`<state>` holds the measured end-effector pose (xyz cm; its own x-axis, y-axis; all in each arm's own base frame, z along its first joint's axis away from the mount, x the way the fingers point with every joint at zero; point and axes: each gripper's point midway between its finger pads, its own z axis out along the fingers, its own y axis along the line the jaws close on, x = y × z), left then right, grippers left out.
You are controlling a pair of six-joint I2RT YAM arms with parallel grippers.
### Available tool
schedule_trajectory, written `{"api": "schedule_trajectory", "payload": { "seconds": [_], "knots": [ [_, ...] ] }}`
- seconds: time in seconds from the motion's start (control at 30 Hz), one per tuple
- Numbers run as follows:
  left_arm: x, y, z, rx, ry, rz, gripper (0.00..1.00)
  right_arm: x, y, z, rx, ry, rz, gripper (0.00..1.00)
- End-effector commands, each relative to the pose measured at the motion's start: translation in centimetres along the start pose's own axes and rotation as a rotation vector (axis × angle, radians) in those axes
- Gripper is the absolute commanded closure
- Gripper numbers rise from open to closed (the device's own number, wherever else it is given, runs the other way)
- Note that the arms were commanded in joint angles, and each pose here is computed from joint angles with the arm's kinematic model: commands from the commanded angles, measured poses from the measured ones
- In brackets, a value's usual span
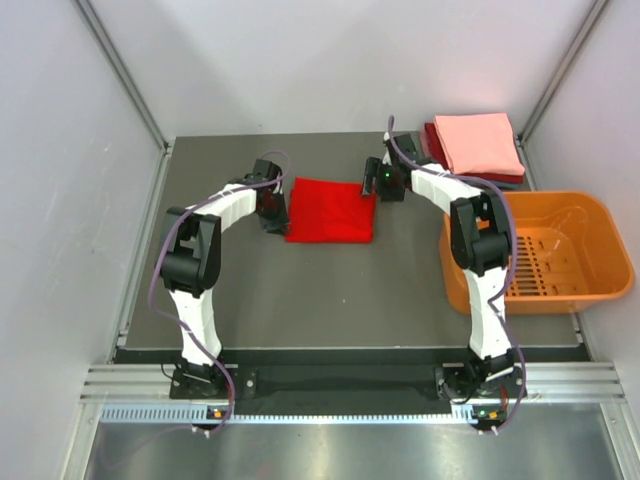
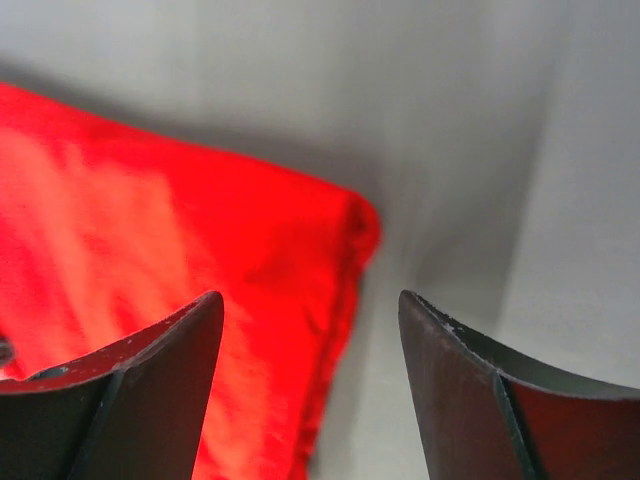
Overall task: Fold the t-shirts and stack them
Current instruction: Fold the tshirt, then neatly place the folded tshirt to the corner
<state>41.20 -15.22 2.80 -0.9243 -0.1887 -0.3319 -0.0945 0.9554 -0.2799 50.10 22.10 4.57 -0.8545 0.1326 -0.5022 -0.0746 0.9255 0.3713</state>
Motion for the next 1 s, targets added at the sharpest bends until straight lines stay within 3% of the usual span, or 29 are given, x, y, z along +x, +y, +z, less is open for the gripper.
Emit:
{"api": "schedule_trajectory", "payload": {
  "seconds": [0.0,0.27,0.47,0.63,0.77,0.87,0.97],
  "knots": [
    [-0.7,1.5,-0.3,-0.082,-0.023,-0.007,0.79,-1.5,1.2,1.1,-0.071,-0.032,0.012,0.3],
    [-3.4,0.1,-7.1,-0.07,-0.129,0.054,0.63,0.0,0.9,3.2,-0.07,0.013,-0.045,0.37],
    [-4.4,-1.1,-12.9,-0.023,-0.222,0.131,0.59,0.7,0.3,4.1,-0.054,0.023,-0.088,0.46],
    [-4.4,-1.0,-15.0,-0.021,-0.272,0.164,0.58,0.8,0.0,5.0,-0.056,0.02,-0.104,0.56],
    [-4.1,-1.0,-15.4,-0.005,-0.297,0.163,0.58,0.1,0.8,5.0,-0.088,-0.011,-0.138,0.83],
    [-3.5,-0.6,-14.9,-0.014,-0.288,0.163,0.58,-2.9,2.4,2.7,-0.115,-0.118,-0.185,1.0],
    [-3.1,0.3,-14.4,-0.053,-0.279,0.165,0.58,-5.2,3.6,-0.3,-0.121,-0.198,-0.201,1.0]
  ]
}}
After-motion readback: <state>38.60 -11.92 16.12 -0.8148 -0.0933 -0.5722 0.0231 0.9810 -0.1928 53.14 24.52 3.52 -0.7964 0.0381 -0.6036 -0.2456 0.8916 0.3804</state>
